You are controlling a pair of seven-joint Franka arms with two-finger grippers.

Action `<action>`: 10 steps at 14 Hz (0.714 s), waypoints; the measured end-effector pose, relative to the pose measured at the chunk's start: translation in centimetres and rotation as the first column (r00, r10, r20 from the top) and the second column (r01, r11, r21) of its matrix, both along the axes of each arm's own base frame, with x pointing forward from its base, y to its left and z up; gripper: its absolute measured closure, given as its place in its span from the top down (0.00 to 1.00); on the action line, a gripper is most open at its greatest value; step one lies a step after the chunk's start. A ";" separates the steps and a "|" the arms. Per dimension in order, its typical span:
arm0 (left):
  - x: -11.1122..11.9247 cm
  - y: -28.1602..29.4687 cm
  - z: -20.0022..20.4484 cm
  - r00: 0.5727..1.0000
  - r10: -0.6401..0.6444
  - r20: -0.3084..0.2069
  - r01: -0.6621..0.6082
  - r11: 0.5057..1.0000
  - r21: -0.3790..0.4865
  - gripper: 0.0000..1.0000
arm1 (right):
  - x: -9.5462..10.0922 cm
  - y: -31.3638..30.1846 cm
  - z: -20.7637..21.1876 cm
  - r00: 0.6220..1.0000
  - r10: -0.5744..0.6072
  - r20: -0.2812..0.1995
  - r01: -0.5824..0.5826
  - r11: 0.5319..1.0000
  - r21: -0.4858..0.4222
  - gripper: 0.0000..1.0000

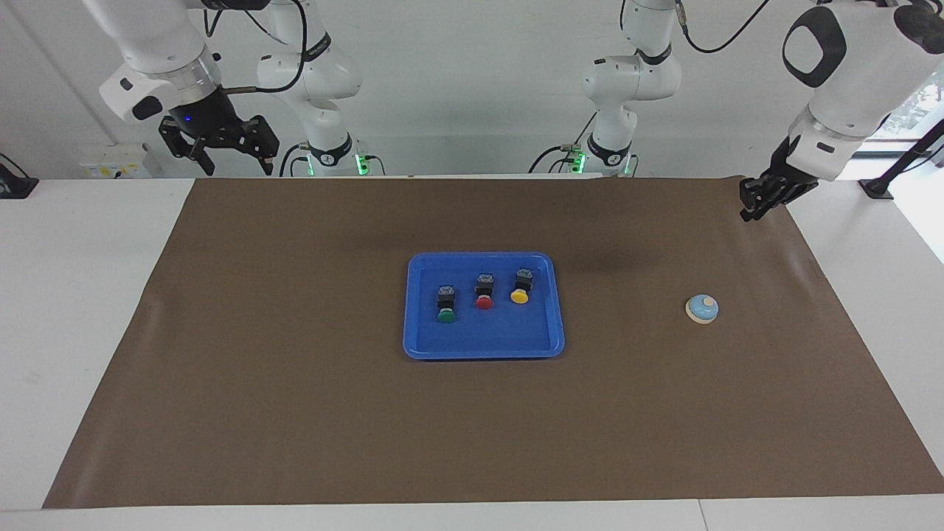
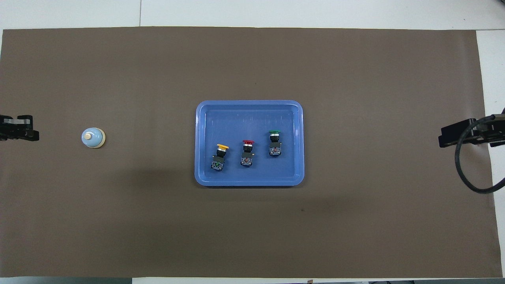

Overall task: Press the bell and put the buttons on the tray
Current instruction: 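Press down on the bell top again with the left gripper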

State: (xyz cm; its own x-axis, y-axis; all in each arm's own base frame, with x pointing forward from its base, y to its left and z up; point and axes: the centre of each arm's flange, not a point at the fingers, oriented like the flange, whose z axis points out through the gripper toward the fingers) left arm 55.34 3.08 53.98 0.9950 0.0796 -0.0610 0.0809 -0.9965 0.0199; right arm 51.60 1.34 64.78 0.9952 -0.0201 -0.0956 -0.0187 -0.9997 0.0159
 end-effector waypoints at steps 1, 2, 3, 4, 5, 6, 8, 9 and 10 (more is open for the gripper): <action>0.8 0.0 -1.8 1.000 0.000 -0.011 0.000 1.000 0.002 0.01 | 0.1 0.0 -0.3 1.000 0.000 -0.002 0.000 1.000 -0.003 1.00; 1.6 -0.1 -3.8 1.000 0.000 -0.021 0.000 1.000 0.005 0.01 | 0.2 -0.1 -0.6 1.000 -0.001 -0.003 0.001 1.000 -0.005 1.00; 2.4 -0.1 -5.7 1.000 0.000 -0.026 0.000 1.000 0.009 0.01 | 0.3 -0.2 -0.7 1.000 -0.003 -0.003 0.003 1.000 -0.006 1.00; 3.0 -0.1 -7.7 1.000 0.000 -0.024 0.000 1.000 0.012 0.01 | 0.3 -0.3 -0.8 1.000 -0.004 -0.002 0.004 1.000 -0.008 1.00; 3.4 -0.1 -9.7 1.000 0.001 -0.015 -0.001 1.000 0.015 0.01 | 0.3 -0.3 -0.8 1.000 -0.005 -0.002 0.005 1.000 -0.009 1.00; 3.5 -0.1 -11.5 1.000 0.002 -0.005 -0.002 1.000 0.017 0.01 | 0.3 -0.3 -0.8 1.000 -0.005 -0.003 0.005 1.000 -0.009 1.00; 2.9 0.1 -14.0 1.000 0.006 0.008 -0.006 1.000 0.019 0.01 | 0.3 -0.3 -0.9 1.000 -0.004 -0.003 0.004 1.000 -0.010 1.00; 2.6 0.4 -14.8 1.000 0.012 0.010 -0.012 1.000 0.019 0.01 | 0.3 -0.2 -0.8 1.000 -0.003 -0.002 0.003 1.000 -0.010 1.00; 2.4 0.7 -15.3 1.000 0.016 0.015 -0.016 1.000 0.020 0.01 | 0.3 -0.2 -0.8 1.000 -0.002 -0.001 0.002 1.000 -0.010 1.00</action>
